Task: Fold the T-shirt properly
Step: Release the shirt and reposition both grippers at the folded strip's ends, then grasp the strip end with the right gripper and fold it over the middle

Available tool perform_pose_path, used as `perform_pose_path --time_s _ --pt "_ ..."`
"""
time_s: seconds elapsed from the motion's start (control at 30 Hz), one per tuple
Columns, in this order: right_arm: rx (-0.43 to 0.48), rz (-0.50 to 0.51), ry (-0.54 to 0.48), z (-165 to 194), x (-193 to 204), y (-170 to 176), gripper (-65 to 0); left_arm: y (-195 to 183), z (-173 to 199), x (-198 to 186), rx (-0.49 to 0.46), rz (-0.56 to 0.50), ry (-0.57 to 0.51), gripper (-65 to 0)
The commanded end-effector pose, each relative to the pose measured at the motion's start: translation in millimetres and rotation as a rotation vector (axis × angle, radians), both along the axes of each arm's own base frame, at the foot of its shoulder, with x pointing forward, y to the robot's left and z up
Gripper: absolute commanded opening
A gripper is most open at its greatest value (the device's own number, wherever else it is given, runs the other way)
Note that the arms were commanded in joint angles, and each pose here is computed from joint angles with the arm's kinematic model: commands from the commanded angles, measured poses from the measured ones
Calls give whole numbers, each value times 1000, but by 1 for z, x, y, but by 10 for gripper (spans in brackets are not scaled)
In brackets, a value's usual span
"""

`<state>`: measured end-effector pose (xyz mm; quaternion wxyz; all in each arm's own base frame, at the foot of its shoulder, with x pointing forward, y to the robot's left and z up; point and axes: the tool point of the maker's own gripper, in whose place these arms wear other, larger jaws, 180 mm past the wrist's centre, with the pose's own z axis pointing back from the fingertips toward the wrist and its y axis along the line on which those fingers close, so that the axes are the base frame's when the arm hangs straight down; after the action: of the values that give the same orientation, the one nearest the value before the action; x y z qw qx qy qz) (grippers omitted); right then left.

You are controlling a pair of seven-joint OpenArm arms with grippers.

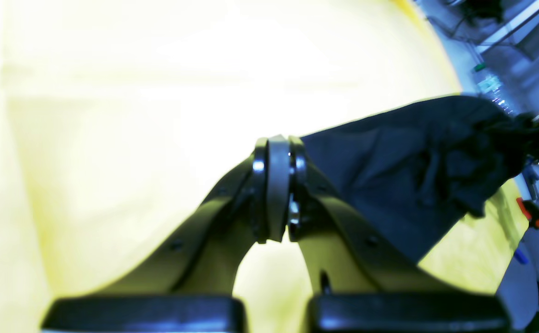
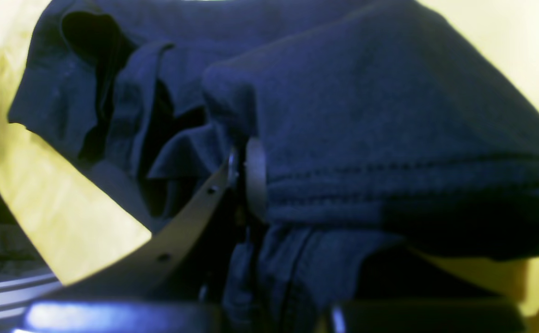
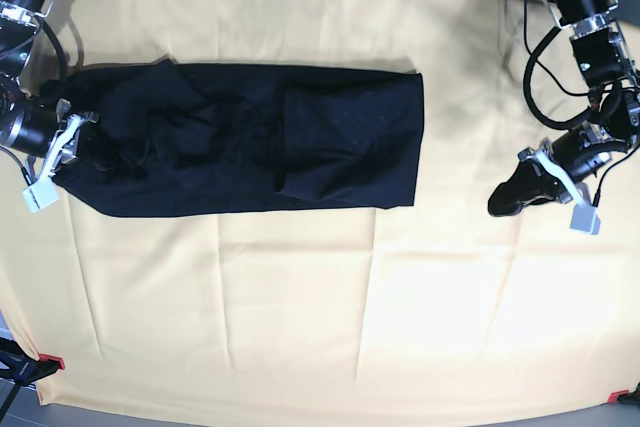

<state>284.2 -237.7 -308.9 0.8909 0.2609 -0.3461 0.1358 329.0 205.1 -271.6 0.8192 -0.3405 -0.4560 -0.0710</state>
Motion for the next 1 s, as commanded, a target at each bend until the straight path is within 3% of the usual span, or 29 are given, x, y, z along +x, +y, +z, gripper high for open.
perform_pose_path --time_s 0.0,0.13,0.23,0.57,0.87,0.97 --pt "-18 4 -69 23 10 -6 -650 6 15 3 5 2 -45 -650" --pt "-53 23 -114 41 12 -2 -650 10 3 -9 17 3 -5 -650" --pt "-20 61 -179 59 12 16 -650 9 -8 -17 15 2 27 -650" --pt "225 178 -431 111 0 114 -650 8 -33 -43 24 -16 96 -650" --pt "426 221 -411 107 -3 191 -650 8 -37 -48 24 -16 113 -650" --pt "447 242 -399 105 -3 215 -650 8 -37 -48 24 -16 113 -650"
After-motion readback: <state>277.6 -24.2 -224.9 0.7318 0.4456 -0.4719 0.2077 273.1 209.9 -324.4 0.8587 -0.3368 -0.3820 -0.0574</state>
